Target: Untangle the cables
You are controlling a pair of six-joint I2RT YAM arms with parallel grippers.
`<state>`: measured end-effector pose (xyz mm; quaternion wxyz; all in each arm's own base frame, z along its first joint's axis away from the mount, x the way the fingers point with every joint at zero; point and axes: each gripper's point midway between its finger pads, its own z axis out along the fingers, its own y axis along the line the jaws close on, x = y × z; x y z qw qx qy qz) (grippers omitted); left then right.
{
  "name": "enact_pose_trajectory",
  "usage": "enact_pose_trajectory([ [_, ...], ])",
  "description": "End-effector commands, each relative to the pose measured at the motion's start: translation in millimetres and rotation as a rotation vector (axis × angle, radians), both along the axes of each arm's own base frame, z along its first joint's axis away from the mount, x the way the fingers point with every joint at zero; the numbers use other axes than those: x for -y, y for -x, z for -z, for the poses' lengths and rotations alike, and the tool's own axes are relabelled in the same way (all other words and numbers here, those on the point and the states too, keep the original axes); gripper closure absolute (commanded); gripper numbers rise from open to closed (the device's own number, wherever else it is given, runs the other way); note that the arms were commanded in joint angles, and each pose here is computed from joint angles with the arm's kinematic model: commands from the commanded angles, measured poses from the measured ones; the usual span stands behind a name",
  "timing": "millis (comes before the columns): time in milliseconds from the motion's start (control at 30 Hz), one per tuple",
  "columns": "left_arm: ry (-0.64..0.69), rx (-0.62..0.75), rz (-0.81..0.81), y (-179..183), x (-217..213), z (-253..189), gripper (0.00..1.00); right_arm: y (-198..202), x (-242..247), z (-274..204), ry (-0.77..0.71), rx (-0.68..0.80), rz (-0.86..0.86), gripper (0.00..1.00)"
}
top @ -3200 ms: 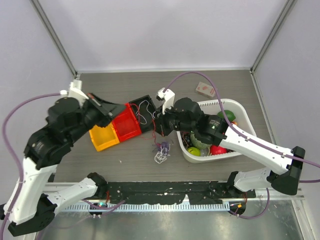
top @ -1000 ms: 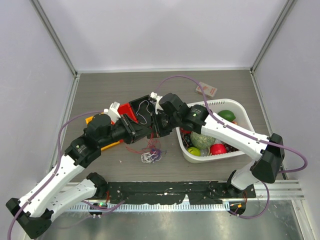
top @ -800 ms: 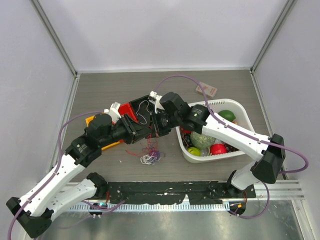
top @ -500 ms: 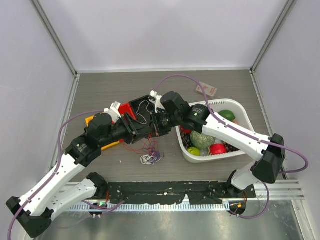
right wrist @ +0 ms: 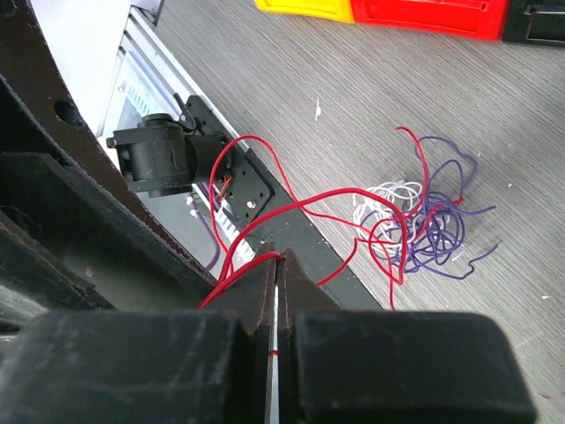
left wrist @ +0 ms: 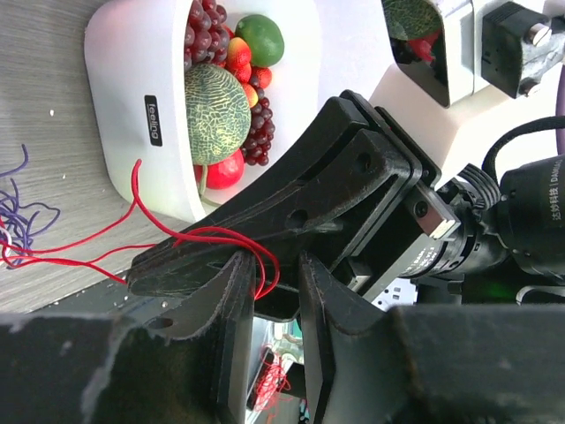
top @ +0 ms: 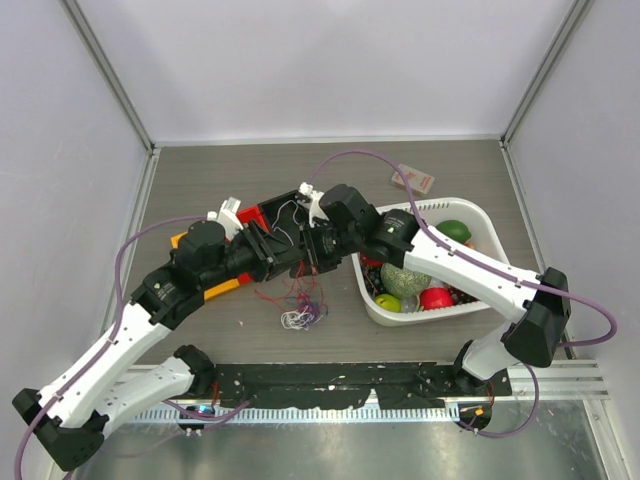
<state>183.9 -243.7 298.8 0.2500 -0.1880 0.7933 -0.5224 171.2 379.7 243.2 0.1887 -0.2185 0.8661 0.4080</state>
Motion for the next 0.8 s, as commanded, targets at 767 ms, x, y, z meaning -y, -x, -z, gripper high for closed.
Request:
enact_pose_trajectory([
  [767, 0.059, 0.094, -0.056, 2, -14, -84, 1.00, -4, 31, 37, 0.013, 0.271, 0.027, 0.62],
])
